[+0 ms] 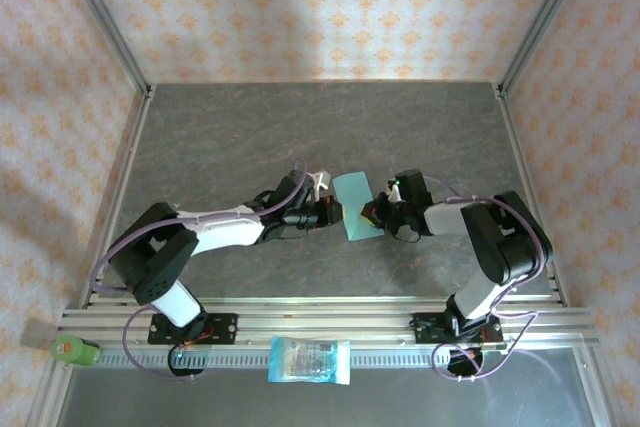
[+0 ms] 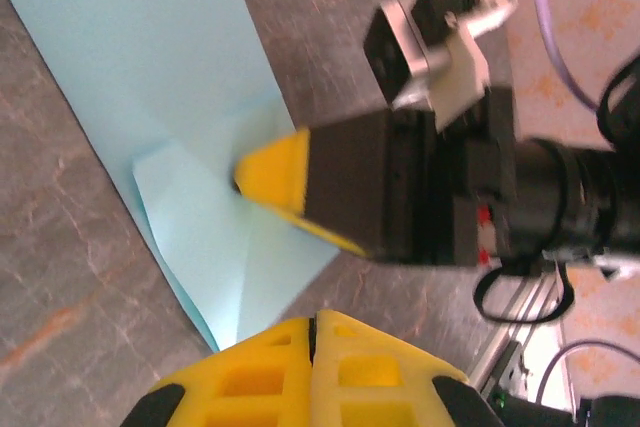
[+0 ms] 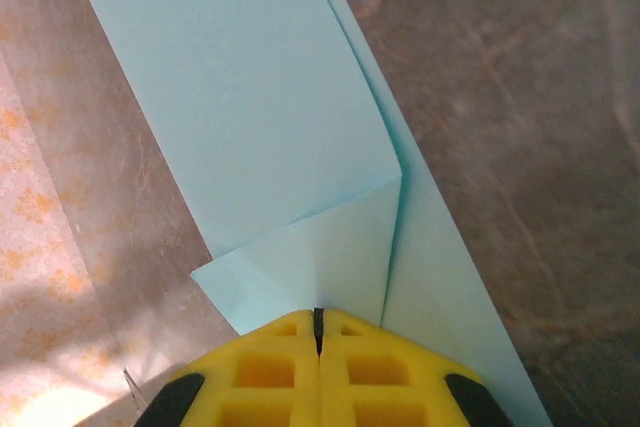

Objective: Fold a paper plane with a square sheet of paper (pick it up from the middle)

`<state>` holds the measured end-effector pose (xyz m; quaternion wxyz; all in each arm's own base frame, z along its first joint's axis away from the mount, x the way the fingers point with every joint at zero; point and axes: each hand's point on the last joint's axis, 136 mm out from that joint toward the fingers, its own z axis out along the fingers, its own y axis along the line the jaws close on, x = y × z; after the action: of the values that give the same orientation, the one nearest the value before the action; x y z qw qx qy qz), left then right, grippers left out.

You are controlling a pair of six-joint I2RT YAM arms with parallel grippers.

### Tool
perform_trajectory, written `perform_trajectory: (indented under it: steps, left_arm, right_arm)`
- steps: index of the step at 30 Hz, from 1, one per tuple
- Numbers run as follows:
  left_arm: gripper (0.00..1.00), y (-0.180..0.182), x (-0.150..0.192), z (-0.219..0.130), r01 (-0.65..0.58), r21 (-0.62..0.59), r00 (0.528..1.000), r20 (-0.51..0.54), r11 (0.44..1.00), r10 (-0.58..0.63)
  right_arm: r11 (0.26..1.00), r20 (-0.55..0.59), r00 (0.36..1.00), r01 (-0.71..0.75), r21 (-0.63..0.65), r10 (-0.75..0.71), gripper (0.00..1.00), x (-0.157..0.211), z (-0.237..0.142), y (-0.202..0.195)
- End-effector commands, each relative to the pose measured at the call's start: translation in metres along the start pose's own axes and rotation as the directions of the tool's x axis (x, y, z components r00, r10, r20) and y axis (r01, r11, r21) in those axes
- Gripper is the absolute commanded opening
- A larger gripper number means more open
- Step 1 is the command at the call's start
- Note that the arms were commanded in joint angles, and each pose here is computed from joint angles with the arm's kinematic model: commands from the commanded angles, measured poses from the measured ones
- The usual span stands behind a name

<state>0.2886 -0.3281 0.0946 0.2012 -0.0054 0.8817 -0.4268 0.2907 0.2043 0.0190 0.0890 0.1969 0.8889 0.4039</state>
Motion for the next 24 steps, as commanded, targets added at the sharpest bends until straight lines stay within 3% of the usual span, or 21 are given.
perform_trajectory:
  steps: [1,11,20,24]
  left_arm:
    - [0.00,-0.012,-0.005,0.020,0.023,0.039,1.000,-0.006,0.999,-0.023]
    - [0.00,-0.008,0.029,0.063,-0.035,-0.021,0.988,-0.153,0.999,0.031]
    - [0.00,0.032,0.042,0.074,-0.039,-0.160,0.986,-0.169,0.986,0.011]
    - [0.00,0.029,0.045,0.072,-0.032,-0.135,0.986,-0.164,0.990,0.009]
  right_arm:
    - [0.990,0.029,0.995,-0.098,0.097,0.095,0.00,0.009,-0.005,-0.031]
    - [0.989,0.025,0.989,-0.144,0.033,0.143,0.01,0.019,-0.007,-0.028]
    - [0.993,0.007,0.993,-0.116,0.023,0.116,0.02,0.019,-0.007,-0.021]
    - [0.994,0.008,0.994,-0.106,0.031,0.105,0.02,0.017,-0.007,-0.019]
